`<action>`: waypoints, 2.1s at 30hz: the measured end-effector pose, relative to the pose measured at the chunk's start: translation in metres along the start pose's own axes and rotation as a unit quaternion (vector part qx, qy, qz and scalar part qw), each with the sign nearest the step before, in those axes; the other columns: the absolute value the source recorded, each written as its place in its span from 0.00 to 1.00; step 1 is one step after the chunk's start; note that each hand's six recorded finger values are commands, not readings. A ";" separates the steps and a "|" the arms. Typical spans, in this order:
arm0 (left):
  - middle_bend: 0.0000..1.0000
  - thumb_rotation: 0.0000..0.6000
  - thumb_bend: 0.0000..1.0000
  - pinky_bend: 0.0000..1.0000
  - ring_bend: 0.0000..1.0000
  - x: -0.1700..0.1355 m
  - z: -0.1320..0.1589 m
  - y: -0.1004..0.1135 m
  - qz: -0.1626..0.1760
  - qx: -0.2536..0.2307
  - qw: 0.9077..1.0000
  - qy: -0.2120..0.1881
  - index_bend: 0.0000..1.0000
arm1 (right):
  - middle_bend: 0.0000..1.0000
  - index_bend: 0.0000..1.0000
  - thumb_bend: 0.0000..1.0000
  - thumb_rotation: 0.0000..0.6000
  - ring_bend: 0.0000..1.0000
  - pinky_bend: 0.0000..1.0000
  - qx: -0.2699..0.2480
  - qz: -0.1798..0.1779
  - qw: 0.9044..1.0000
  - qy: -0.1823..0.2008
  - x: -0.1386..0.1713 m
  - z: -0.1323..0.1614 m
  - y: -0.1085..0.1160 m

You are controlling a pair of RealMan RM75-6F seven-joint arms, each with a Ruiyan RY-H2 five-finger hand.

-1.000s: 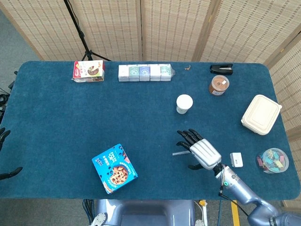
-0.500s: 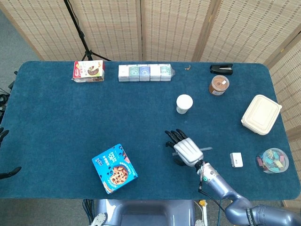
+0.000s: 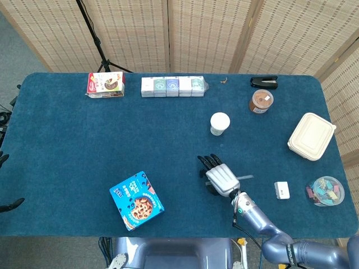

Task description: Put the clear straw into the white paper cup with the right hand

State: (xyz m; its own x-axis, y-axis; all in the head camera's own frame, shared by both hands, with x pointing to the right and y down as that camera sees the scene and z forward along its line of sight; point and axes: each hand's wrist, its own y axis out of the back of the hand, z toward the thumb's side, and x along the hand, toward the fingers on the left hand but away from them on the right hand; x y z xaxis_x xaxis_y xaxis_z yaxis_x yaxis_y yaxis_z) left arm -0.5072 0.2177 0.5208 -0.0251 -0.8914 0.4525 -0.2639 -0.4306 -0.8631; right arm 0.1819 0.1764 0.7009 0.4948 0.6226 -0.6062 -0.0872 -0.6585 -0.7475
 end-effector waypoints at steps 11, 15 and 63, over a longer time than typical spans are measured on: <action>0.00 1.00 0.01 0.00 0.00 0.000 0.000 0.001 0.001 -0.002 1.000 0.000 0.00 | 0.00 0.41 0.47 1.00 0.00 0.00 0.006 0.013 1.000 -0.008 -0.002 -0.001 -0.004; 0.00 1.00 0.01 0.00 0.00 0.000 -0.001 0.001 0.000 -0.002 1.000 0.000 0.00 | 0.00 0.44 0.47 1.00 0.00 0.00 0.007 0.013 1.000 -0.009 -0.003 -0.001 -0.006; 0.00 1.00 0.01 0.00 0.00 -0.002 -0.001 0.001 -0.003 -0.005 1.000 -0.002 0.00 | 0.00 0.56 0.49 1.00 0.00 0.00 -0.235 -0.121 0.964 0.017 0.018 -0.017 0.120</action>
State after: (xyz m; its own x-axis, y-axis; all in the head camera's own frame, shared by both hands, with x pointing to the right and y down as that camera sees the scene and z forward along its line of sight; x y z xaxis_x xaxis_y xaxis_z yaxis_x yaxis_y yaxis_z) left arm -0.5086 0.2191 0.5193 -0.0196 -0.8896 0.4564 -0.2732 -0.4344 -0.8583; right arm 0.1953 0.1009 0.6053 0.4804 0.7729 -0.4146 0.4325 -0.6200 -0.6547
